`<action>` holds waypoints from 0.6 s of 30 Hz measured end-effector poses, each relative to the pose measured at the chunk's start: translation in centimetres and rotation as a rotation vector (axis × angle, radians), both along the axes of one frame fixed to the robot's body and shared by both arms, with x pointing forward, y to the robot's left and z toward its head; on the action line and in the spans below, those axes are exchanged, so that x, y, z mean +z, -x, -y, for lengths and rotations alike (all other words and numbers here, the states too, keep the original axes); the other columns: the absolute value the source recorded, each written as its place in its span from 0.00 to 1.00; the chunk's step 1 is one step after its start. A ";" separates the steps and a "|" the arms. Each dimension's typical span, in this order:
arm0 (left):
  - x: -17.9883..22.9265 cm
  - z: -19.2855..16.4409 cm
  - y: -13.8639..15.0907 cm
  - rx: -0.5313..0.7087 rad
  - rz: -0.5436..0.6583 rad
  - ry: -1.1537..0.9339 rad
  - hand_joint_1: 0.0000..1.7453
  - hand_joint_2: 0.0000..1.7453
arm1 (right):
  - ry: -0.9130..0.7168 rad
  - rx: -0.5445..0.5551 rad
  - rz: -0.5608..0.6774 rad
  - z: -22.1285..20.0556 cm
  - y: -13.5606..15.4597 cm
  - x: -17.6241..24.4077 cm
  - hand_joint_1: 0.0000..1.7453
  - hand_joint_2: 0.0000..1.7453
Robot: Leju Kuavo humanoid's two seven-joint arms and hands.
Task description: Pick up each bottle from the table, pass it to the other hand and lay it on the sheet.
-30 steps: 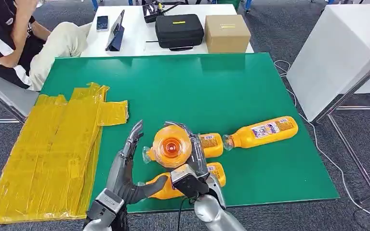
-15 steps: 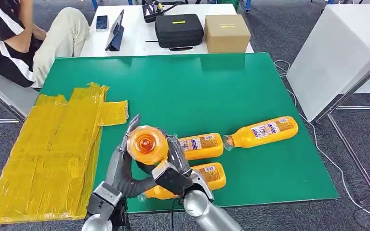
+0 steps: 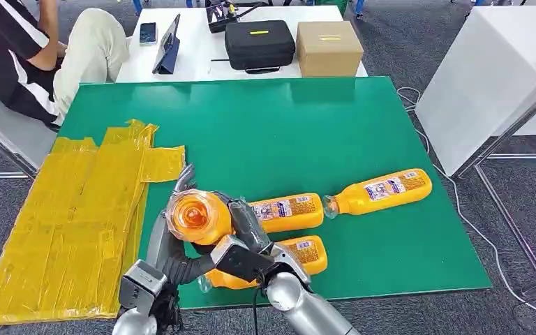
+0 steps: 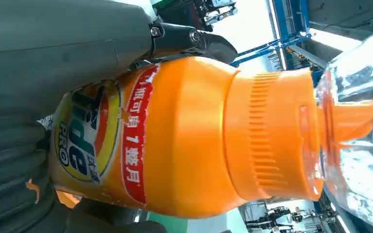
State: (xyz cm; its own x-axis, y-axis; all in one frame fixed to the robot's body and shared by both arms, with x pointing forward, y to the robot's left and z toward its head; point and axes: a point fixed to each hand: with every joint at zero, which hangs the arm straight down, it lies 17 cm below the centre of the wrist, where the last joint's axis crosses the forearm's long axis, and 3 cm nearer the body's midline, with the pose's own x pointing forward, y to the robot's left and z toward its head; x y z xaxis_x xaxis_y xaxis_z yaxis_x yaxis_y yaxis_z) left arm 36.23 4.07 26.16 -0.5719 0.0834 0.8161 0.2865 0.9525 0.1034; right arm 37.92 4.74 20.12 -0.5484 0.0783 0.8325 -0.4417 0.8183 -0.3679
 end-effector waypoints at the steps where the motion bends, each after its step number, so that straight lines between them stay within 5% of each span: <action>1: 0.0 0.0 0.0 -0.003 0.000 0.000 0.00 1.00 | 0.006 -0.001 0.003 0.1 0.0 -0.1 1.00 1.00; 18: 0.8 1.0 1.0 -0.073 0.027 0.010 0.00 1.00 | 0.059 -0.046 0.060 1.5 1.0 -0.1 1.00 1.00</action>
